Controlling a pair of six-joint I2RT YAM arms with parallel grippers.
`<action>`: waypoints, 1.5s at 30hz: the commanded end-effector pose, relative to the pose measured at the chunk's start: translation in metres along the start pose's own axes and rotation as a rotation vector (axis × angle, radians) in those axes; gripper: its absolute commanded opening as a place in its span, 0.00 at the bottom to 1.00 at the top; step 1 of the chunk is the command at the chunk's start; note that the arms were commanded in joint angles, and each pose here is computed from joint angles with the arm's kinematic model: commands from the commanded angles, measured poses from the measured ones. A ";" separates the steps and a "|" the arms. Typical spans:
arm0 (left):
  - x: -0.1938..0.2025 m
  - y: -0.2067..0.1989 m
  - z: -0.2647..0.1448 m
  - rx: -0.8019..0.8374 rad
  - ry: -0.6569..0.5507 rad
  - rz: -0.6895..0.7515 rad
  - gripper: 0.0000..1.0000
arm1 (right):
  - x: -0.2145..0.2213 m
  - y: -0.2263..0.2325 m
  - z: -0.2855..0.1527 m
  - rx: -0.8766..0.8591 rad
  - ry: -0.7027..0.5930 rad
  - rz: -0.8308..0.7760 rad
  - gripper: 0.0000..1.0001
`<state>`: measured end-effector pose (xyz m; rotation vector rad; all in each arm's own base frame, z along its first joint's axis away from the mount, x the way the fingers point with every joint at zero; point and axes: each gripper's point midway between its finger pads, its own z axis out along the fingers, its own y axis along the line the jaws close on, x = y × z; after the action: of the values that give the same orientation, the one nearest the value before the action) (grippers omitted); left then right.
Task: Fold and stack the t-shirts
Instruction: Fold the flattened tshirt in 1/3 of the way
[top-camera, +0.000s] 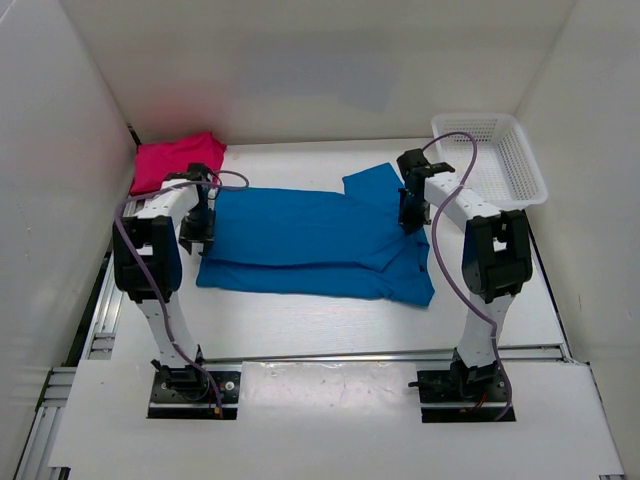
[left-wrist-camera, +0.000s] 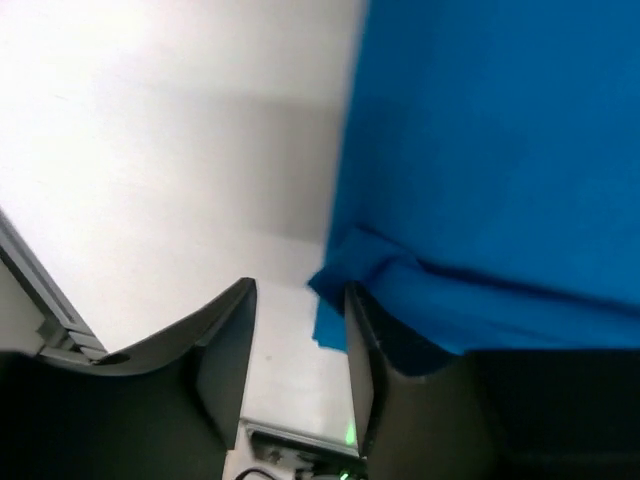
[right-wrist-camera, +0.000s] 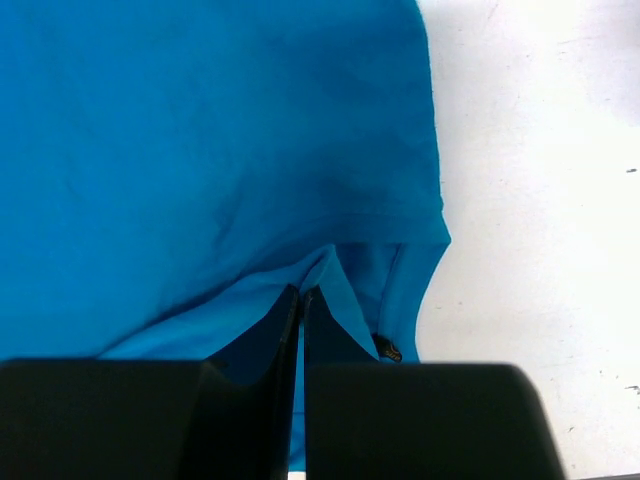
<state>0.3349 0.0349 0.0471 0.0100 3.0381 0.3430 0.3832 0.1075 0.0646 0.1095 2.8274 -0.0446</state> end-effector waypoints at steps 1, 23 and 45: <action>-0.047 0.034 -0.032 -0.078 -0.206 -0.096 0.53 | -0.016 0.004 -0.007 -0.027 -0.040 -0.012 0.00; 0.047 -0.007 -0.002 0.129 -0.032 -0.066 0.71 | 0.009 0.003 -0.059 -0.083 -0.018 -0.013 0.81; 0.043 -0.029 0.029 0.217 0.039 -0.056 0.27 | 0.160 -0.040 0.002 -0.358 0.200 0.404 0.50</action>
<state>0.2818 0.0148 0.0110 -0.0848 3.1253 0.0234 0.2181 0.0727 0.0202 0.6149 2.9419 0.4854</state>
